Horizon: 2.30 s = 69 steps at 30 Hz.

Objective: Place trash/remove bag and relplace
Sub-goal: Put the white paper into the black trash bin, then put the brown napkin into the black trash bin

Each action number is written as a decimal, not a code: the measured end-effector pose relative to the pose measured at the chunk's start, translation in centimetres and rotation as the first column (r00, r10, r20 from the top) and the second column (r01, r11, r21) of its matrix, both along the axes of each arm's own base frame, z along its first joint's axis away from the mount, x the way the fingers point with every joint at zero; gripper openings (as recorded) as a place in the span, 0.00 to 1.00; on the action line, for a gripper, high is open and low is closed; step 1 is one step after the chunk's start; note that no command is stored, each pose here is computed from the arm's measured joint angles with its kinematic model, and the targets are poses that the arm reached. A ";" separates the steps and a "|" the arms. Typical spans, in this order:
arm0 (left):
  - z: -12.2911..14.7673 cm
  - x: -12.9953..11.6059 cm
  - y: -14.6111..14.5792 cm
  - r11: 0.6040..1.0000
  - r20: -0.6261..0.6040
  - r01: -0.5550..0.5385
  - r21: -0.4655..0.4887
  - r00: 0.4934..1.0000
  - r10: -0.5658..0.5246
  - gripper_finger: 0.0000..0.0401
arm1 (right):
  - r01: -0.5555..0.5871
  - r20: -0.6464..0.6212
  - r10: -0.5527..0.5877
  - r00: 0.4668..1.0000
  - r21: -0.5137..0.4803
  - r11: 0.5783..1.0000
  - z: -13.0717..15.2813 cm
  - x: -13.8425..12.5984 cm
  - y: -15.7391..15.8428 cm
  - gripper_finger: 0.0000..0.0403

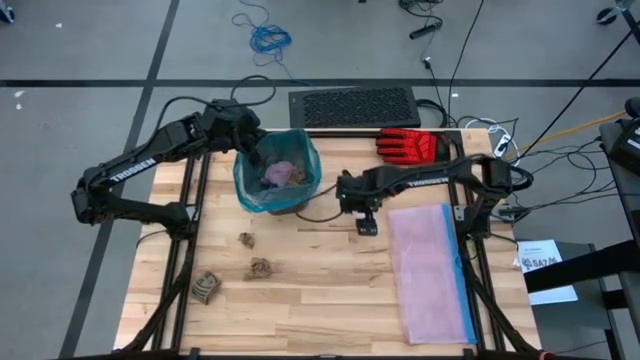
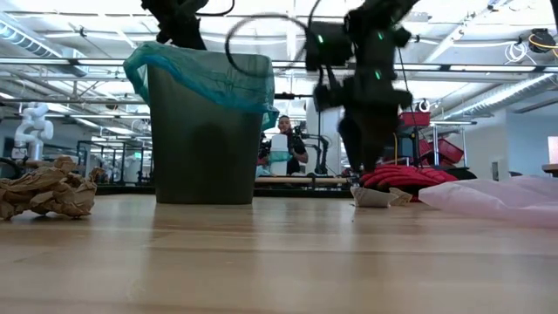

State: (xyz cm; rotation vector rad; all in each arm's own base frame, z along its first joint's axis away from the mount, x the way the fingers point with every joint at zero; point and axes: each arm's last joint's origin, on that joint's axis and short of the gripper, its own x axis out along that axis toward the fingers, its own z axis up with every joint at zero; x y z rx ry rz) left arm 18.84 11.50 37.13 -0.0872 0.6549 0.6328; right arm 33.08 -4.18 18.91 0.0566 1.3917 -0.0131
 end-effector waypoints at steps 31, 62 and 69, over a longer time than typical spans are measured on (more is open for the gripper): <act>0.2 0.1 0.1 1.000 0.022 -0.012 0.010 1.000 0.012 0.00 | -0.132 0.588 0.022 0.809 0.145 0.981 15.8 -3.2 0.7 0.00; 0.5 0.2 0.4 0.995 0.054 -0.088 0.048 0.995 0.085 0.00 | 0.027 0.916 -0.004 0.402 -0.007 1.000 15.1 5.9 -6.8 0.41; 0.4 0.1 0.3 0.995 0.040 -0.083 0.048 0.996 0.081 0.00 | 0.005 0.690 -0.026 0.723 0.032 0.999 15.3 1.5 -5.7 0.44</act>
